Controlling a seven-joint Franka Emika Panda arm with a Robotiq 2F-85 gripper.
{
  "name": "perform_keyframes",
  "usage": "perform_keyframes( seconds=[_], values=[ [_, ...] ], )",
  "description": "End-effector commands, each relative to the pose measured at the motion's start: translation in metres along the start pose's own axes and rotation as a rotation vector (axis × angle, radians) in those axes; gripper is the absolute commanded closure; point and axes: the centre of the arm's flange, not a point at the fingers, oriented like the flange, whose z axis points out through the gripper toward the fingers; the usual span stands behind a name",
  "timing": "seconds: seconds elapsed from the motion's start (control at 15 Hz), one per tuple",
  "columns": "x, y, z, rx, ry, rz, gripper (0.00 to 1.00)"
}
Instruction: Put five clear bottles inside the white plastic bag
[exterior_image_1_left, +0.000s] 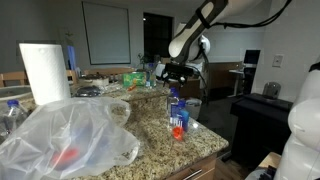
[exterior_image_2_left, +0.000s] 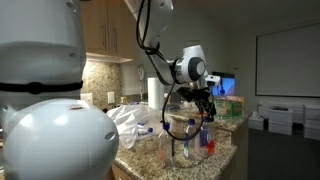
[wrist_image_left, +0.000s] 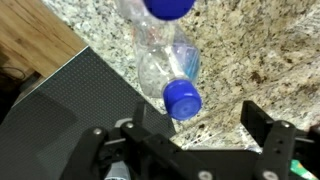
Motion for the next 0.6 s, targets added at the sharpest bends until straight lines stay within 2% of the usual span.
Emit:
perform_keyframes(
  seconds=[0.0,0.27,0.53],
  values=[
    [-0.003,0.000,0.016,0.057,-0.022,0.030,0.30],
    [-0.003,0.003,0.020,0.046,-0.020,0.045,0.58],
    [0.002,0.003,0.009,0.038,-0.007,0.037,0.83]
  ],
)
